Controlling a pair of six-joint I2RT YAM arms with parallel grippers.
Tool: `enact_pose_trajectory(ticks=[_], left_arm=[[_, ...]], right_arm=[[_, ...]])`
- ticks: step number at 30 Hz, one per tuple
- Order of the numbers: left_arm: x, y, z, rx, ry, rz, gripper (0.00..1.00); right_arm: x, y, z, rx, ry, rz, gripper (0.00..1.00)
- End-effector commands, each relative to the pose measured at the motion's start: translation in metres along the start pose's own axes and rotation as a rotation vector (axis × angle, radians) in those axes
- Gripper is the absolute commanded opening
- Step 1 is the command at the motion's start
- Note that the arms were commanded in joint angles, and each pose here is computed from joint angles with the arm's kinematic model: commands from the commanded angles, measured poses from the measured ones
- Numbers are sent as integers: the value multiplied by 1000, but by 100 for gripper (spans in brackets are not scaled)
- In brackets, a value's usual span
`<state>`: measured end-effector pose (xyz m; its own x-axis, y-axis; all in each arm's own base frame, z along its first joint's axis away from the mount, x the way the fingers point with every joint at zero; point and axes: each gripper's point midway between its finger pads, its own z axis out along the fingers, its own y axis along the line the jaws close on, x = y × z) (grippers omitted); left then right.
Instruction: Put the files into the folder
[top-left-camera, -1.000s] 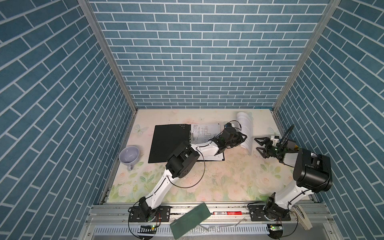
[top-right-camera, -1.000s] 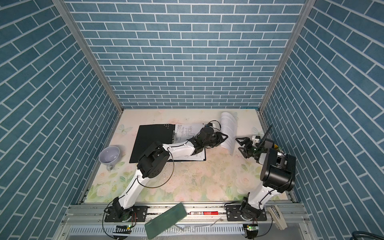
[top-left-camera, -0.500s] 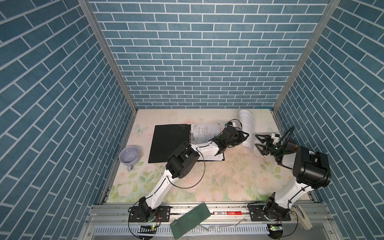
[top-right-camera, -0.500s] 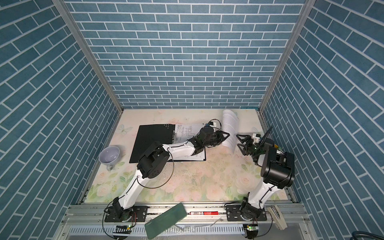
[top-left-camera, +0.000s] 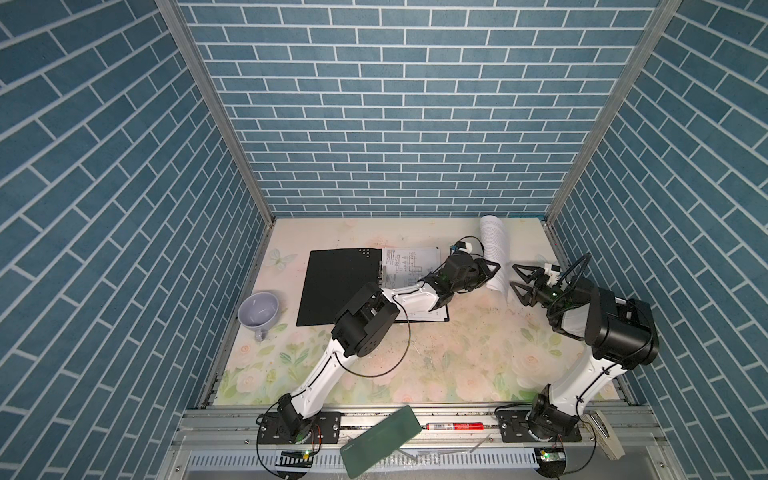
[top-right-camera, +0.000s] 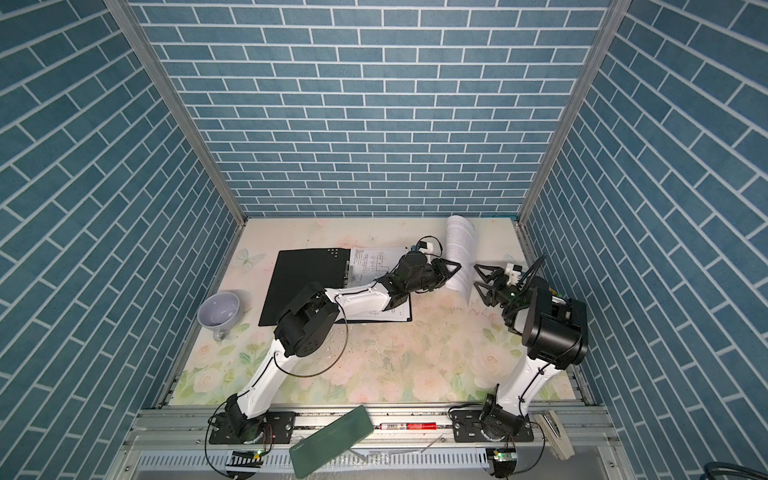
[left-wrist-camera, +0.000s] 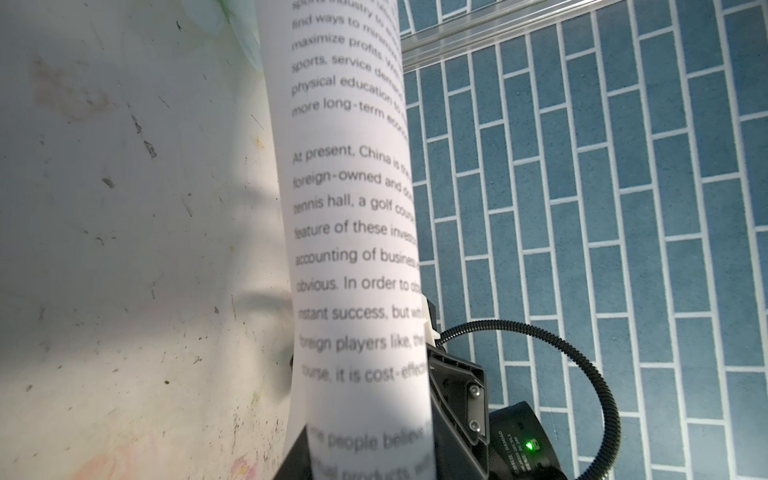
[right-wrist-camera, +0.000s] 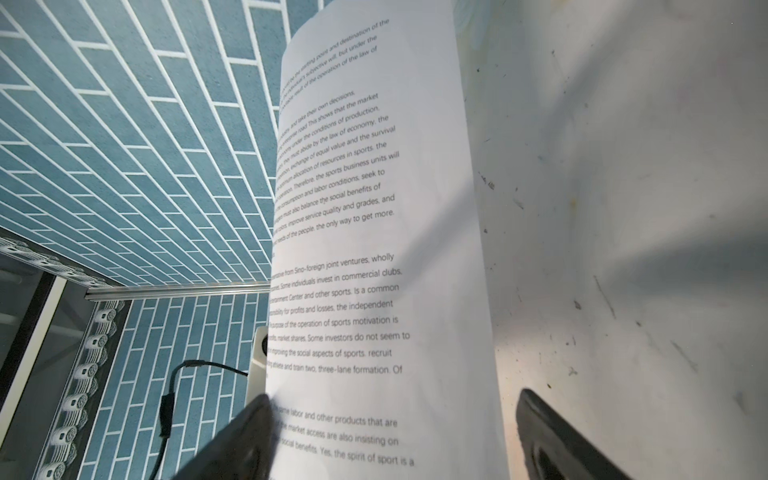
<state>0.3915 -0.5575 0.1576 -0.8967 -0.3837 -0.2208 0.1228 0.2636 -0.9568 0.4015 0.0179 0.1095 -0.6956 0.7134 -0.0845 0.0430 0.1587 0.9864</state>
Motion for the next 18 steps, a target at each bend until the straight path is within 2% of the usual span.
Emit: enact_pose_trajectory(ticks=[1,10,18], left_arm=[[-5,-47,-7,104,-10,18,39],[-7,-57,-6,134,-15,13,38],[-1,-61,-5,160,-7,-5,38]], right_arm=[[4,3,1,-26,25,34,92],[4,9,2,-46,29,37,92],[-5,27,5,-128,14,44,92]])
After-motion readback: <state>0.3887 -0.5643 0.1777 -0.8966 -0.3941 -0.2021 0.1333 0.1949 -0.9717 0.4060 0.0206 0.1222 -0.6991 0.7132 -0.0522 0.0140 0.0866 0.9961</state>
